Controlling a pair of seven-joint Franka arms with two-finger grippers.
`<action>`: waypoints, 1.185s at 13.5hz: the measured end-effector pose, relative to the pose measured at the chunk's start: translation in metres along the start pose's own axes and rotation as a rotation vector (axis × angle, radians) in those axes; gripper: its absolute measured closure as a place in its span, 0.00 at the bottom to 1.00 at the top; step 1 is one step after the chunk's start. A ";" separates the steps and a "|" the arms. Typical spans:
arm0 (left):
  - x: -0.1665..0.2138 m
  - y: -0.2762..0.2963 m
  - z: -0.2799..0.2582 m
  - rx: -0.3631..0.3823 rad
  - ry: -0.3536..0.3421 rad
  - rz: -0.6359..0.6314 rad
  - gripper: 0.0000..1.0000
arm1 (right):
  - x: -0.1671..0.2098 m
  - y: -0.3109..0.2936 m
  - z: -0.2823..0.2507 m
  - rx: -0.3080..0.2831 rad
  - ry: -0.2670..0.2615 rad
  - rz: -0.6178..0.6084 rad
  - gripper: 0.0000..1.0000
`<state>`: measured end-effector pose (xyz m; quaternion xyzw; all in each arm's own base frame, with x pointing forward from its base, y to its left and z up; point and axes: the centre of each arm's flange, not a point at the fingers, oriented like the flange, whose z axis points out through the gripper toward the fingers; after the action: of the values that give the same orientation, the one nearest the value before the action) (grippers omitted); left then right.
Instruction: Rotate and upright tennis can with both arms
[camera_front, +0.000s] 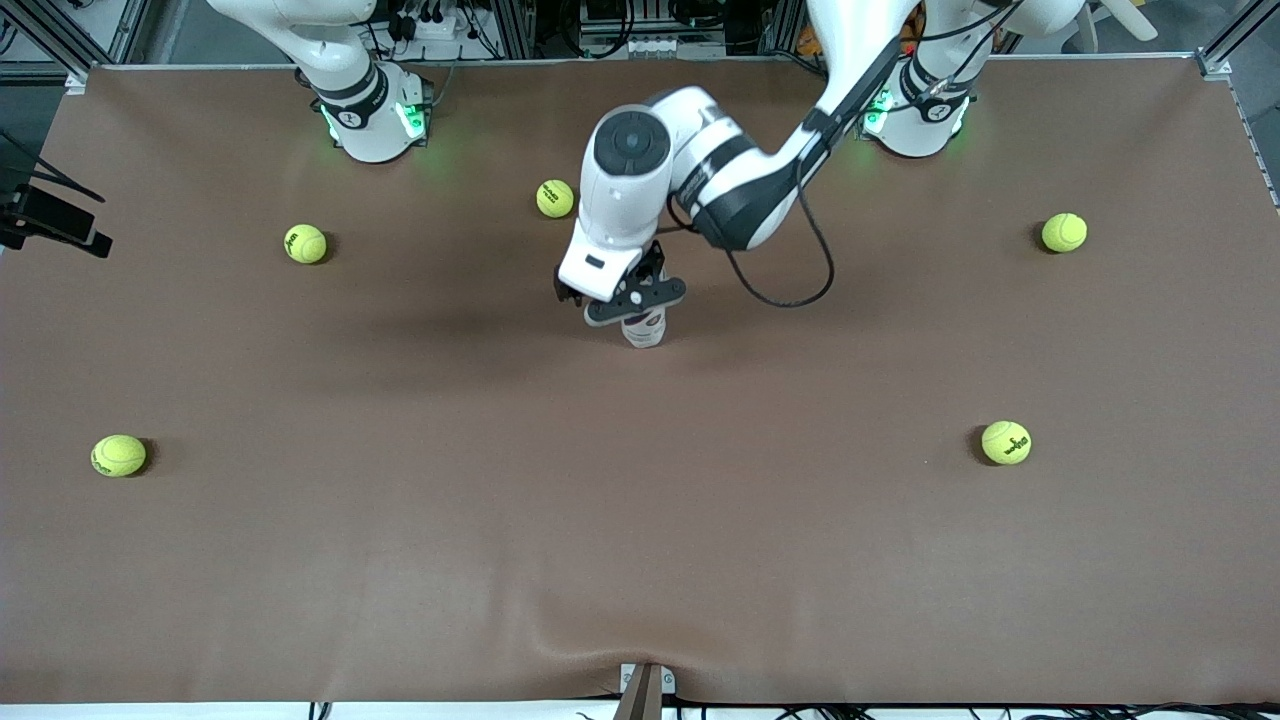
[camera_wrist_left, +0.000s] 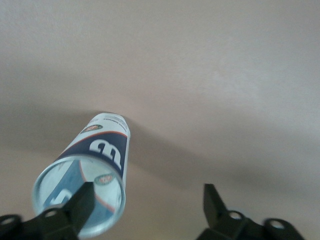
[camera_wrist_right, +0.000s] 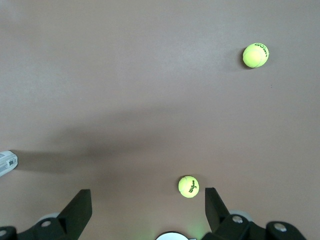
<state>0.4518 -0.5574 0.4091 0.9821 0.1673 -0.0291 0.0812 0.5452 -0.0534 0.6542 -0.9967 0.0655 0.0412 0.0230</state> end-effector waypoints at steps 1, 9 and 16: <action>-0.004 -0.004 -0.020 0.013 0.003 0.003 0.00 | 0.000 0.000 0.000 0.000 0.000 0.000 0.00; 0.112 -0.148 -0.212 0.125 0.047 0.035 0.00 | 0.000 0.000 0.000 0.000 0.001 0.001 0.00; 0.203 -0.325 -0.311 0.172 0.025 0.193 0.00 | 0.000 0.000 -0.001 0.003 0.001 -0.001 0.00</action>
<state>0.5446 -0.1367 0.6500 0.9973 0.0699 -0.0233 -0.0027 0.5452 -0.0532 0.6548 -0.9967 0.0653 0.0405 0.0245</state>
